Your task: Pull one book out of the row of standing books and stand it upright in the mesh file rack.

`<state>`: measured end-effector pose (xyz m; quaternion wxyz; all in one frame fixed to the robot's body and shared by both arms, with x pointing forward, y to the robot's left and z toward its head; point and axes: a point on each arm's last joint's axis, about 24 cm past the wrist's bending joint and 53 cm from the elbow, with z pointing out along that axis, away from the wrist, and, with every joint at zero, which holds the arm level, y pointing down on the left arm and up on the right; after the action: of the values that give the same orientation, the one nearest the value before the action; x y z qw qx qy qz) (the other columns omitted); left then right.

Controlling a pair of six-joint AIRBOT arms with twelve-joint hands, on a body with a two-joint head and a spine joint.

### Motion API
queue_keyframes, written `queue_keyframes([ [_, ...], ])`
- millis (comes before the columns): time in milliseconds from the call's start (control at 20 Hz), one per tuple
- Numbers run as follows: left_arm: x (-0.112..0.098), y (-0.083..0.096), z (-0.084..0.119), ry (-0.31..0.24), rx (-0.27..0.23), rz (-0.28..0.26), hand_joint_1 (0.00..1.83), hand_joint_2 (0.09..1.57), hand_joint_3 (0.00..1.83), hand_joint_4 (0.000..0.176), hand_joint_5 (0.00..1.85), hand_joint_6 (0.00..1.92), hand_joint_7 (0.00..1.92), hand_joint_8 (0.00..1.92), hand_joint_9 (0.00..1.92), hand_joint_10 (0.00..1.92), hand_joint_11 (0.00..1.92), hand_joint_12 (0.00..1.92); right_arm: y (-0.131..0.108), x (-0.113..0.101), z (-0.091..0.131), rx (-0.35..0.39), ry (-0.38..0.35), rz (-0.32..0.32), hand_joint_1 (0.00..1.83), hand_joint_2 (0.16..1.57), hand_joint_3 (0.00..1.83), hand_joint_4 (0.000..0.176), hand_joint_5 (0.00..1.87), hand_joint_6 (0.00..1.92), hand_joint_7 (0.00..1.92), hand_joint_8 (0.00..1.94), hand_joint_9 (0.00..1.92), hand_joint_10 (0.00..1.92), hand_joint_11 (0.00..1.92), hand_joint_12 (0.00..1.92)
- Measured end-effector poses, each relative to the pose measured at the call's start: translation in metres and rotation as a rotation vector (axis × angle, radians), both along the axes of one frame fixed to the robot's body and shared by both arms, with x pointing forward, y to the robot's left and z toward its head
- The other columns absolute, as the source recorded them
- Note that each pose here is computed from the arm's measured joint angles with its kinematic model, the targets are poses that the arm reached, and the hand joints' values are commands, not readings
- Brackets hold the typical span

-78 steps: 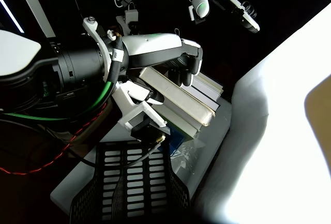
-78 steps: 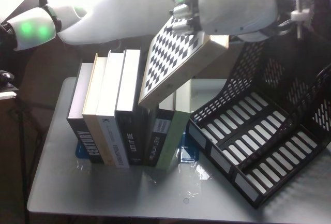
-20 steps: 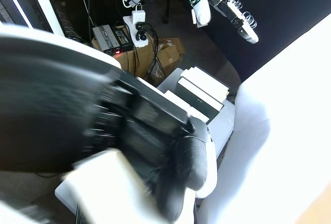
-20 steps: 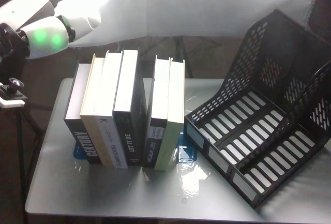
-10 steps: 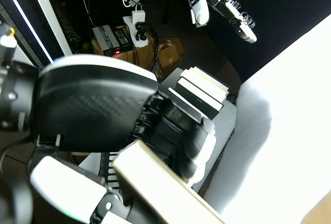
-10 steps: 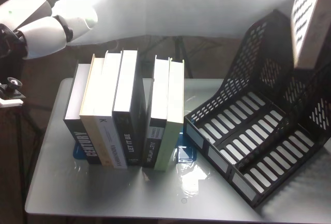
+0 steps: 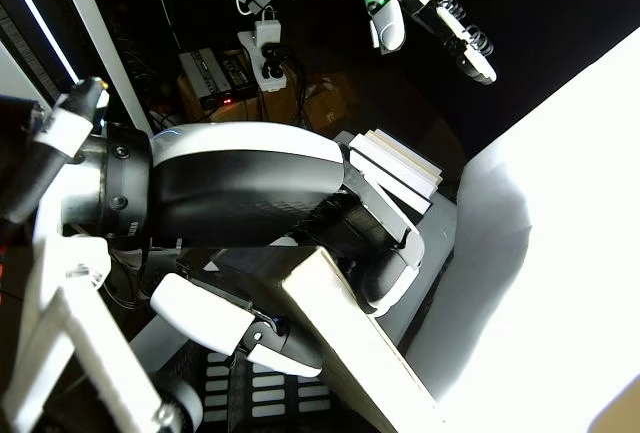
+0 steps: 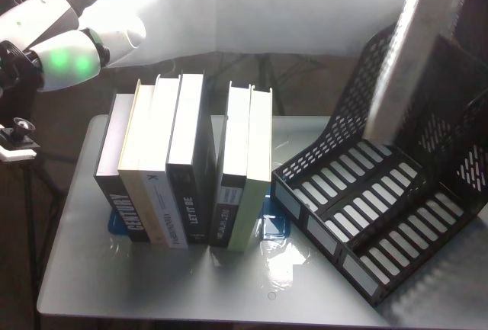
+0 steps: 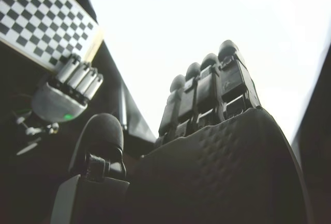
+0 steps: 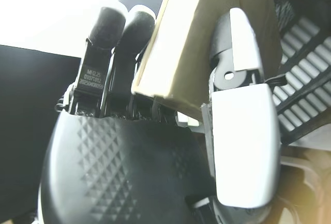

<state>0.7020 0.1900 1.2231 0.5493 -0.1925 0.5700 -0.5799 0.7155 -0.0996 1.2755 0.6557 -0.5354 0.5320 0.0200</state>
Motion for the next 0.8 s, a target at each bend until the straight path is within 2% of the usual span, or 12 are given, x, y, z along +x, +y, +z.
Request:
queue_keyframes([
  [100,0.0,-0.001,-0.002,0.003,0.001,-0.001,0.0,1.46,0.0,0.01,0.0,0.0,0.0,0.0,0.0,0.0,0.0,0.0,0.01,0.0,-0.005,0.087,0.077,0.004,1.35,1.21,0.0,0.0,0.71,1.27,0.78,1.29,0.83,1.49,0.75,1.75],
  [200,0.0,-0.001,-0.002,0.003,0.001,-0.001,0.0,1.47,0.0,0.01,0.0,0.0,0.0,0.0,0.0,0.0,0.0,0.0,0.016,0.001,-0.007,0.116,0.106,0.008,1.24,1.25,0.01,0.0,0.72,1.17,0.77,1.58,0.9,1.79,0.85,1.91],
  [250,0.0,0.0,-0.002,0.002,0.001,0.0,0.0,1.47,0.0,0.011,0.0,0.0,0.0,0.0,0.0,0.0,0.0,0.0,0.016,0.002,-0.01,0.119,0.117,0.006,1.31,1.26,0.01,0.0,0.67,1.22,0.71,1.53,0.73,1.73,0.71,1.92],
  [350,0.001,0.002,-0.002,0.003,0.0,0.005,0.0,1.47,0.0,0.016,0.0,0.0,0.0,0.0,0.0,0.0,0.0,0.0,0.014,0.005,-0.016,0.129,0.136,-0.003,1.21,1.26,0.0,0.0,0.7,1.17,0.77,1.65,0.95,1.7,0.88,1.9],
  [400,0.001,0.001,-0.003,0.005,0.001,0.003,0.0,1.47,0.0,0.009,0.0,0.0,0.0,0.0,0.0,0.0,0.0,0.0,0.01,0.009,-0.019,0.146,0.155,-0.019,1.18,1.3,0.01,0.0,0.65,1.21,0.69,1.78,1.02,1.88,1.03,1.92],
  [450,0.0,0.001,-0.004,0.005,0.003,0.002,0.0,1.46,0.0,0.012,0.0,0.0,0.0,0.0,0.0,0.0,0.0,0.0,0.006,0.012,-0.021,0.159,0.169,-0.031,1.1,1.27,0.0,0.0,0.72,1.35,0.91,1.91,1.11,1.91,1.15,1.92],
  [500,0.0,0.001,-0.004,0.008,0.004,0.002,0.0,1.46,0.0,0.015,0.0,0.0,0.0,0.0,0.0,0.0,0.0,0.0,0.003,0.014,-0.023,0.164,0.177,-0.04,1.08,1.27,0.0,0.0,0.72,1.38,0.93,1.93,1.09,1.92,1.15,1.92],
  [550,0.0,0.001,-0.005,0.011,0.005,0.003,0.0,1.46,0.0,0.018,0.0,0.0,0.0,0.0,0.0,0.0,0.0,0.0,0.001,0.016,-0.026,0.16,0.18,-0.048,1.13,1.31,0.02,0.0,0.62,1.51,0.69,1.71,1.03,1.92,1.1,1.92],
  [650,0.0,0.001,-0.005,0.009,0.005,0.003,0.0,1.46,0.0,0.009,0.0,0.0,0.0,0.0,0.0,0.0,0.0,0.0,0.0,0.017,-0.029,0.163,0.188,-0.051,1.07,1.28,0.01,0.0,0.68,1.46,0.87,1.93,1.04,1.92,1.15,1.92],
  [700,0.0,0.001,-0.005,0.009,0.003,0.003,0.0,1.46,0.0,0.003,0.0,0.0,0.0,0.0,0.0,0.0,0.0,0.0,0.002,0.017,-0.03,0.161,0.191,-0.046,1.13,1.34,0.01,0.0,0.61,1.35,0.66,1.92,0.95,1.92,1.03,1.92],
  [750,0.0,0.0,-0.005,0.011,0.001,0.002,0.0,1.46,0.0,0.008,0.0,0.0,0.0,0.0,0.0,0.0,0.0,0.0,0.002,0.017,-0.032,0.159,0.195,-0.046,1.12,1.37,0.02,0.0,0.54,1.44,0.62,1.93,1.05,1.92,1.16,1.92],
  [800,0.0,-0.001,-0.006,0.01,0.002,0.0,0.0,1.46,0.0,0.016,0.0,0.0,0.0,0.0,0.0,0.0,0.0,0.0,0.003,0.016,-0.032,0.159,0.196,-0.043,1.06,1.32,0.0,0.0,0.63,1.5,0.89,1.94,1.16,1.92,1.26,1.92],
])
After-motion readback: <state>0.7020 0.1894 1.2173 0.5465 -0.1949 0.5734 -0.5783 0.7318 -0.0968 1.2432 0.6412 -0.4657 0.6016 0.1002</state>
